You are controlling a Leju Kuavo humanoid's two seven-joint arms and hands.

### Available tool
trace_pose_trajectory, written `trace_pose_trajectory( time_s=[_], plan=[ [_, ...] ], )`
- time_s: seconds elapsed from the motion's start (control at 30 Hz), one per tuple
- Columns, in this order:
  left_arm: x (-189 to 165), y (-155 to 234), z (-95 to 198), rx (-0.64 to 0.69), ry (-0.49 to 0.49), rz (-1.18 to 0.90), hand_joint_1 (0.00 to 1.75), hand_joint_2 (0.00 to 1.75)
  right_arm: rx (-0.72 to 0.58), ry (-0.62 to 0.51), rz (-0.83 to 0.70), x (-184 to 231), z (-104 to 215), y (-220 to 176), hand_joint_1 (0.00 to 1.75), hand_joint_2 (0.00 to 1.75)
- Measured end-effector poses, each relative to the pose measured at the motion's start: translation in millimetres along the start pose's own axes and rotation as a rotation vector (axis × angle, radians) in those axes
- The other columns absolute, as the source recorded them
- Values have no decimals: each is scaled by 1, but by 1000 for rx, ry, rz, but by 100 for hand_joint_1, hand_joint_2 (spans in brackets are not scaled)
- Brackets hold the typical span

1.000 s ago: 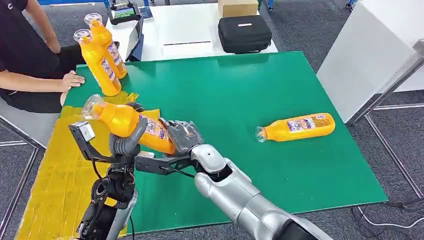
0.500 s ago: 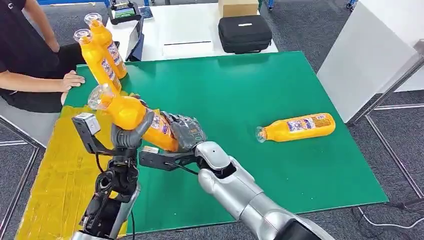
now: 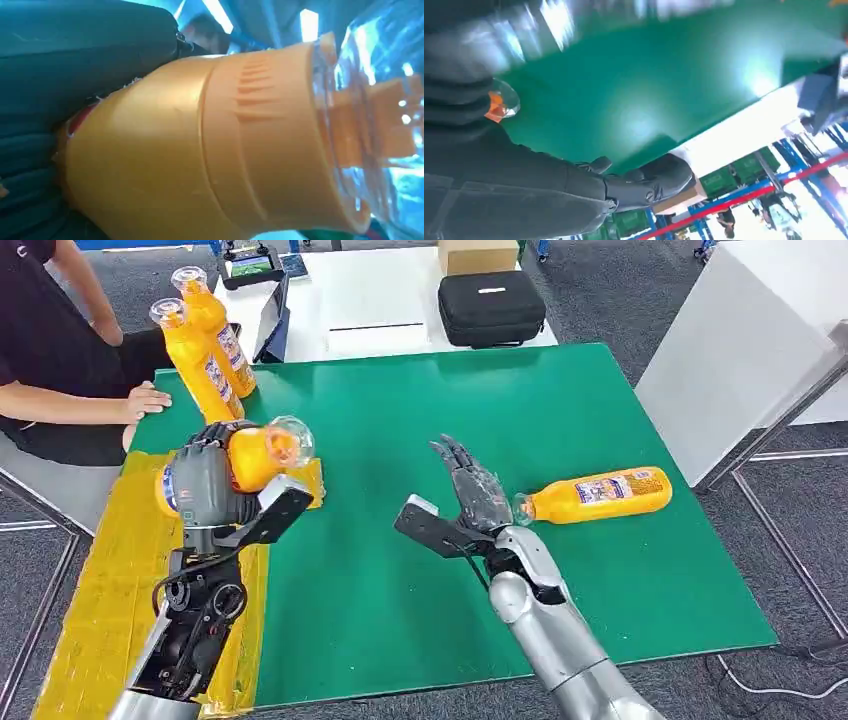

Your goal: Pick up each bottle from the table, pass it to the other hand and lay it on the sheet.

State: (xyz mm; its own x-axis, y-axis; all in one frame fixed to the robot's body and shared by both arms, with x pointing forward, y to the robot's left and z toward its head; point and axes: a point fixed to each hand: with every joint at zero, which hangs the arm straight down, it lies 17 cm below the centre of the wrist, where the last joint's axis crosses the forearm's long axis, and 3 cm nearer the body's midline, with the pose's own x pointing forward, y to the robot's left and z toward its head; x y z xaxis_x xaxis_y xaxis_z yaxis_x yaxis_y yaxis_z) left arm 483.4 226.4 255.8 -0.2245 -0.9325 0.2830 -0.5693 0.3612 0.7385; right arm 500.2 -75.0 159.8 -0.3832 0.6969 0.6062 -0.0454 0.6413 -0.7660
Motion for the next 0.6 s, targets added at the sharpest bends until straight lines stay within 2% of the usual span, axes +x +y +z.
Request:
trace_pose_trajectory(
  time_s=[0.03,0.07,0.2,0.3,0.4,0.43,0.47,0.5,0.53,0.6],
  plan=[
    [-3,-6,3,-23,-8,-71,175,175,-10,2,-10,-3,2,-5,0,0],
    [-11,-21,10,-77,-17,-180,175,175,-24,7,-6,-10,7,-16,0,175],
    [-43,-87,50,-307,-16,-335,175,175,-20,30,17,-39,32,-42,0,175],
    [-55,-135,83,-497,-16,-324,175,175,-33,42,48,-58,46,-63,0,175],
    [-65,-163,115,-617,-5,-289,175,175,-55,50,79,-76,61,-85,0,175],
    [-66,-168,123,-641,-6,-287,0,175,-56,55,88,-81,65,-89,0,175],
    [-68,-173,127,-666,-4,-276,0,175,-54,60,101,-87,68,-94,0,175],
    [-69,-176,128,-678,-4,-266,0,175,-52,61,114,-91,71,-98,0,0],
    [-69,-178,129,-690,-1,-250,0,0,-54,63,125,-95,73,-102,0,0],
    [-70,-184,135,-726,8,-220,0,0,-47,72,156,-103,80,-107,0,0]
  ],
)
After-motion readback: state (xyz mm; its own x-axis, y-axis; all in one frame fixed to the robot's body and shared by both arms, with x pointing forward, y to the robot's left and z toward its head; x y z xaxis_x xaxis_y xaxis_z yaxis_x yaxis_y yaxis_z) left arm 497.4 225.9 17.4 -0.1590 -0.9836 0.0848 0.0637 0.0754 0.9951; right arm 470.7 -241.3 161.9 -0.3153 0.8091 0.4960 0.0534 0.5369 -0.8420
